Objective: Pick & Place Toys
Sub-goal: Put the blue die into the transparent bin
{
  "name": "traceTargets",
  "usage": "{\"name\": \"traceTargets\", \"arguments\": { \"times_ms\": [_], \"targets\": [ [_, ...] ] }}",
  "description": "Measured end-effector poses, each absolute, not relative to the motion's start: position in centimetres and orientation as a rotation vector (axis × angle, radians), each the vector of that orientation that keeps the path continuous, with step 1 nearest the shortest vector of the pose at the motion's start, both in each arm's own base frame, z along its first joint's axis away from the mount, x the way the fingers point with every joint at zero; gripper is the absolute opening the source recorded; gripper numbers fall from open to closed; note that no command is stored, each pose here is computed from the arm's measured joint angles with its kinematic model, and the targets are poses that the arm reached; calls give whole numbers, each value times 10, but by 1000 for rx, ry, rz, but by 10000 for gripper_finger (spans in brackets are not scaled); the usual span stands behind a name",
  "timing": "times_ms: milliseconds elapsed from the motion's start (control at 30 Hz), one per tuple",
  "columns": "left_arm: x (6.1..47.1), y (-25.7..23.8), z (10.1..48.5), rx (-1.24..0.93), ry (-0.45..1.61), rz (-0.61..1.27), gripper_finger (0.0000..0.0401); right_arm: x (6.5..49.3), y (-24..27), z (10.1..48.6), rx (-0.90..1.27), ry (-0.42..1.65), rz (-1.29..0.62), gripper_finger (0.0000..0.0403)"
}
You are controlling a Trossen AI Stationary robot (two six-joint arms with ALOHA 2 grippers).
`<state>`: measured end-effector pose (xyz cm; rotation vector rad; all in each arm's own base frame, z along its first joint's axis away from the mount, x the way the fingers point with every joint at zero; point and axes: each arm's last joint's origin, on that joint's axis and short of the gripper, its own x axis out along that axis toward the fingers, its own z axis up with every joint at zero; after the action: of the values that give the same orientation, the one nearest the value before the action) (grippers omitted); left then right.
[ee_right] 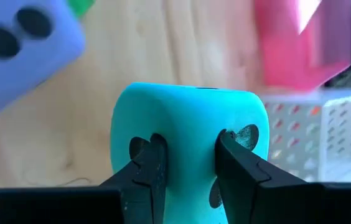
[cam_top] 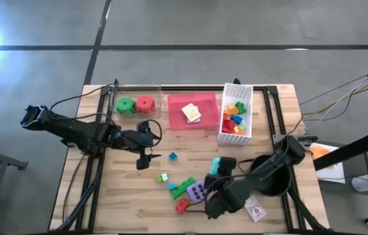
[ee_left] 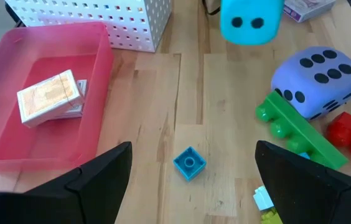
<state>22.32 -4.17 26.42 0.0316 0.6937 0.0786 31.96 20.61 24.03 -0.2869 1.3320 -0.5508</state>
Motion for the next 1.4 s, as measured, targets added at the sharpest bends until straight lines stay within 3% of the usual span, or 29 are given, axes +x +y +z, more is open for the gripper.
{"name": "traceTargets", "arguments": {
  "times_ms": [767,1067,1400],
  "targets": [
    [171,-29,272,-4,563,116,337,419,114,258,-501,1009,-306,100],
    [164,-25,258,183,464,123,337,417,101,289,-464,896,-316,101],
    [178,-29,238,338,300,120,337,391,86,346,-207,719,-396,101]
  ]
}}
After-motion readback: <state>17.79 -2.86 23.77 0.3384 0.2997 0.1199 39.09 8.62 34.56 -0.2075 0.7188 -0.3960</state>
